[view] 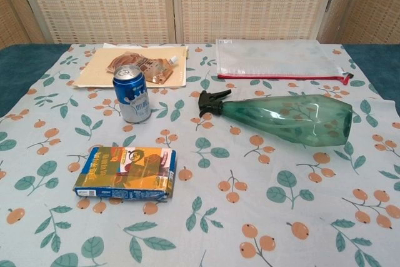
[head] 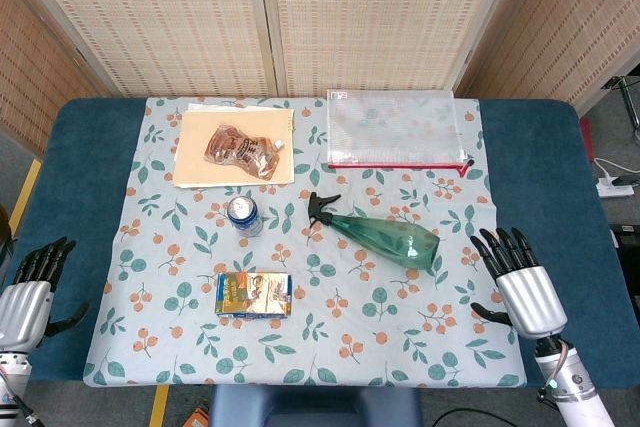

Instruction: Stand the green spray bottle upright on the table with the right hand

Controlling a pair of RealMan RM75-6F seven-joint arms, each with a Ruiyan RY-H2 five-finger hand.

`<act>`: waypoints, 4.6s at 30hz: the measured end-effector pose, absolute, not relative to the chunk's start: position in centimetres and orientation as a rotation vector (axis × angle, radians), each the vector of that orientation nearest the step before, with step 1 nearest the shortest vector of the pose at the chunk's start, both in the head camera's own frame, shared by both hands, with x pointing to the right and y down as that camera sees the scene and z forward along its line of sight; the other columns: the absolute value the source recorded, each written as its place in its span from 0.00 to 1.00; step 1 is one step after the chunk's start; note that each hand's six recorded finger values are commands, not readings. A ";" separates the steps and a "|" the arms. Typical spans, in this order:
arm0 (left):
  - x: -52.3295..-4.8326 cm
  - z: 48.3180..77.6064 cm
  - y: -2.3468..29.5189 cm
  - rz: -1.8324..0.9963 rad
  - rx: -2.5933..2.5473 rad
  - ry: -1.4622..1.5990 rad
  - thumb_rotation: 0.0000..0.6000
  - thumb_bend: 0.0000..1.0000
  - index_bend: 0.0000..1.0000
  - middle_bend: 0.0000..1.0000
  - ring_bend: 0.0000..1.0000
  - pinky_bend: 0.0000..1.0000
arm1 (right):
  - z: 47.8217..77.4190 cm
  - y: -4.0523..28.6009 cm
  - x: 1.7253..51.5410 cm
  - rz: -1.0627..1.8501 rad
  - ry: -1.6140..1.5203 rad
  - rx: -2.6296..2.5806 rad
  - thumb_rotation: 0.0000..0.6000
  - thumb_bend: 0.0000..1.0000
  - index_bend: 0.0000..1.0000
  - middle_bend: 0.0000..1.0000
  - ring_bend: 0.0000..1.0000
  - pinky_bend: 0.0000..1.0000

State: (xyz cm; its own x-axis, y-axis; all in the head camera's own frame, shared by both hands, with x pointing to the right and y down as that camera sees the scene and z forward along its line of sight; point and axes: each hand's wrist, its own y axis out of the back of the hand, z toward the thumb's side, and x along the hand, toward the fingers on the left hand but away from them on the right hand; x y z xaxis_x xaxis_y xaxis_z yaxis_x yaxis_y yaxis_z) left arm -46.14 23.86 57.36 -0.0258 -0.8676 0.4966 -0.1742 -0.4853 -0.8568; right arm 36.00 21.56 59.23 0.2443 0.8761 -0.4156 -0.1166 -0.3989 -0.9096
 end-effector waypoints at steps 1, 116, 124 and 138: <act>-46.1 57.4 23.8 -1.557 -1.683 1.094 1.00 0.23 0.00 0.00 0.00 0.00 | 59.3 21.6 36.0 1.328 -0.730 -1.574 1.00 0.00 0.03 0.04 0.00 0.00; -46.3 57.4 24.1 -1.548 -1.831 1.110 1.00 0.23 0.00 0.00 0.00 0.00 | 74.9 10.4 11.3 1.977 -0.684 -1.345 1.00 0.00 0.31 0.28 0.00 0.00; -46.3 57.4 24.1 -1.549 -1.832 1.113 1.00 0.23 0.00 0.00 0.00 0.00 | 75.2 10.6 11.6 2.012 -0.659 -1.328 1.00 0.00 0.33 0.32 0.02 0.00; -46.4 57.3 24.1 -1.549 -1.833 1.118 1.00 0.23 0.00 0.00 0.00 0.00 | 75.2 10.6 11.6 2.006 -0.646 -1.303 1.00 0.00 0.44 0.39 0.09 0.00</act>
